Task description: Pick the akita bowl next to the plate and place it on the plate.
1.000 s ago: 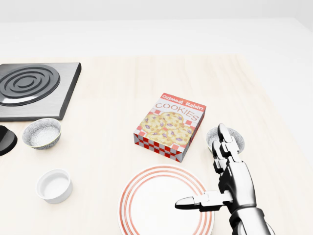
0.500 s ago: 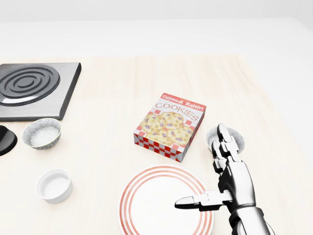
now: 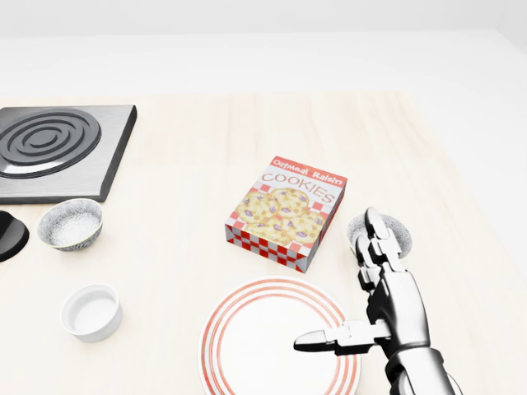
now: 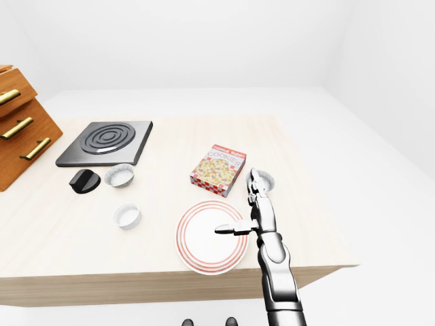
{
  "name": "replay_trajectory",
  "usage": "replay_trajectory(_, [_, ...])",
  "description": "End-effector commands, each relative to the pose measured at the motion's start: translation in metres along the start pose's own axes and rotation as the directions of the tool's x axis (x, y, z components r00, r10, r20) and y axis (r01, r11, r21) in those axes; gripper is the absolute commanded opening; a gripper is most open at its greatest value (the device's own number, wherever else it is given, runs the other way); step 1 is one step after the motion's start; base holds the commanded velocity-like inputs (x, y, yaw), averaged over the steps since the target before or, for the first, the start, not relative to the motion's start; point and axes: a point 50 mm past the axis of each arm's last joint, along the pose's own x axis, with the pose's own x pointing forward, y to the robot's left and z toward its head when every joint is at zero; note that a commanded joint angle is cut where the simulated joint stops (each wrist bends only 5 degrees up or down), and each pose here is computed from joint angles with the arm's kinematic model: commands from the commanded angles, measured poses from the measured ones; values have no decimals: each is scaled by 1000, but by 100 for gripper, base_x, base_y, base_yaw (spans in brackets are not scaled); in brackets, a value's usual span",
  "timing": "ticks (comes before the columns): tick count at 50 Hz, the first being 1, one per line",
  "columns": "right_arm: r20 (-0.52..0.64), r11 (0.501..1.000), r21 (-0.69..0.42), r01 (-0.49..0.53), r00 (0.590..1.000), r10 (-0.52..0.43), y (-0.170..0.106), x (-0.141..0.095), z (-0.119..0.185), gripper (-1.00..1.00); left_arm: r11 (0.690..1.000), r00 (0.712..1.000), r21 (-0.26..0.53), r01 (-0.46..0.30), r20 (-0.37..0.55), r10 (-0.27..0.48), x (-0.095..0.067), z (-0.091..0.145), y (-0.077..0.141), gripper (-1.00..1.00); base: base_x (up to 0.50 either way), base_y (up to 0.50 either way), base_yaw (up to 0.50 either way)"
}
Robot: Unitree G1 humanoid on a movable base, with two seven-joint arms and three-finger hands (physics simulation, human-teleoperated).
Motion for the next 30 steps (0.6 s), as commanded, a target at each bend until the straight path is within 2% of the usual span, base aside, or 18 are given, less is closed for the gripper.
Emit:
replay_trajectory(1, [1,1000,-2,-3,1000,3,1,-1,1,100,997,994,-59,-40,-103,34,-9,-32,5,100,0,0,0])
replay_trajectory(14, [-1,1000,-5,-4,1000,4,0,-1,0,100,998,986,-58,-11,-169,1,-8,-67,-9,100,0,0,0])
replay_trajectory(16, [-1,1000,-6,-3,1000,3,0,-1,0,100,998,972,-64,6,-234,-21,-10,-85,-20,100,0,0,0])
replay_trajectory(19, [0,1000,-8,-2,1000,2,0,0,0,100,996,960,-84,15,-279,-38,-10,-98,-28,100,0,0,0])
replay_trajectory(24, [1,1000,-7,0,1000,0,0,0,0,100,997,970,-79,-9,-242,-10,-10,-84,-14,100,0,0,0])
replay_trajectory(30, [-27,1000,0,20,999,-20,-2,2,1,100,995,965,-85,-45,-261,21,-14,-84,1,100,0,0,0])
